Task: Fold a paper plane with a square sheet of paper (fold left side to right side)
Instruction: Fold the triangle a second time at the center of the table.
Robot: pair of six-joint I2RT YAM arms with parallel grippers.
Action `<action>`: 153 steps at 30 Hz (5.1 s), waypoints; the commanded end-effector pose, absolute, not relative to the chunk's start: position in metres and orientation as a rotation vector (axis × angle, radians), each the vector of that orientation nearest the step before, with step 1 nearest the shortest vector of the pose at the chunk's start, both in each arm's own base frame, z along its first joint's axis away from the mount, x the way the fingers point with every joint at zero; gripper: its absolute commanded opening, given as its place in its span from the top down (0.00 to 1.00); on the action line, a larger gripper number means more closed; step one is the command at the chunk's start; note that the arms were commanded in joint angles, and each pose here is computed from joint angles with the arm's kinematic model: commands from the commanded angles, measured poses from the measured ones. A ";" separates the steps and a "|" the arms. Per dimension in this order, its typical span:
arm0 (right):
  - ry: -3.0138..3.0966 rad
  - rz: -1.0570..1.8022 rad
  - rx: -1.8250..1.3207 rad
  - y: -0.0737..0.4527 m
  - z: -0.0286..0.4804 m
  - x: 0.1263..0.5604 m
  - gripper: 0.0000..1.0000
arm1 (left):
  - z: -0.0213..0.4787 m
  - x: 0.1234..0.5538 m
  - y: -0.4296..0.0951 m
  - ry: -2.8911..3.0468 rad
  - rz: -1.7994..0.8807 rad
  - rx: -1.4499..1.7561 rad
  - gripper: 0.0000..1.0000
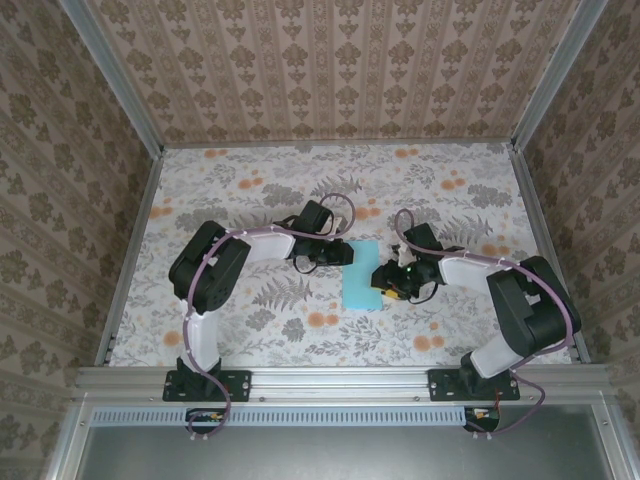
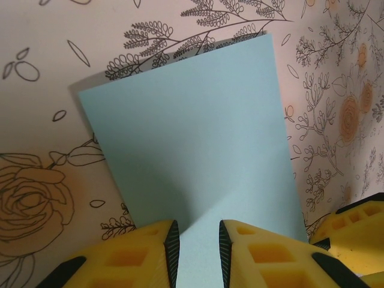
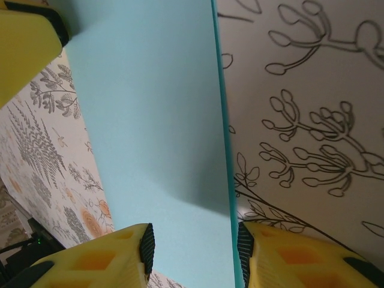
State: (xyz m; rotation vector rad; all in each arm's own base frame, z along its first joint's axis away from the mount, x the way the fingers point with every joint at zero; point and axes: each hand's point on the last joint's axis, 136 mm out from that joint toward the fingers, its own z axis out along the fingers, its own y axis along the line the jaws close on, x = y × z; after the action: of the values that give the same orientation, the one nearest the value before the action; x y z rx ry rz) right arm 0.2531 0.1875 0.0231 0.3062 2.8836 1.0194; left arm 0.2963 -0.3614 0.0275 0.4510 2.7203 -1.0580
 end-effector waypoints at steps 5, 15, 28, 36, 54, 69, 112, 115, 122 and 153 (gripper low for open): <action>2.858 1.085 0.292 0.202 0.029 0.262 0.57 | 0.008 0.279 -0.352 2.805 -1.008 0.435 0.72; 2.805 1.092 0.294 0.202 0.038 0.273 0.55 | 0.022 0.282 -0.353 2.763 -1.025 0.453 0.66; 2.757 1.185 0.353 0.206 0.044 0.297 0.56 | 0.101 0.284 -0.334 2.506 -0.970 0.601 0.51; 2.779 1.202 0.351 0.207 0.044 0.312 0.56 | 0.120 0.244 -0.315 2.377 -0.892 0.765 0.39; 2.809 1.209 0.338 0.209 0.053 0.328 0.65 | 0.103 0.167 -0.386 2.266 -0.495 1.228 0.19; 2.814 1.212 0.344 0.210 0.051 0.330 0.65 | 0.066 0.175 -0.401 2.340 -0.090 1.282 0.15; 2.606 1.003 0.276 0.176 0.103 0.351 0.60 | 0.095 0.172 -0.400 2.431 -0.871 0.975 1.00; 2.589 0.945 0.274 0.167 0.108 0.343 0.60 | 0.096 0.174 -0.398 2.442 -0.945 0.932 1.00; 2.558 0.892 0.295 0.150 0.107 0.295 0.69 | 0.093 0.179 -0.385 2.474 -0.996 0.863 1.00; 2.751 0.765 0.196 0.205 0.023 0.221 1.00 | 0.077 0.191 -0.367 2.580 -0.961 0.770 1.00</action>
State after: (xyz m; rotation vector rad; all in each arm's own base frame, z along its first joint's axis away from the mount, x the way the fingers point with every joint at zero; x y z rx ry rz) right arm 0.2144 0.2037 0.0220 0.1773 2.7609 0.7995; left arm 0.1904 -0.3709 0.0778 0.7894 2.5538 -0.9568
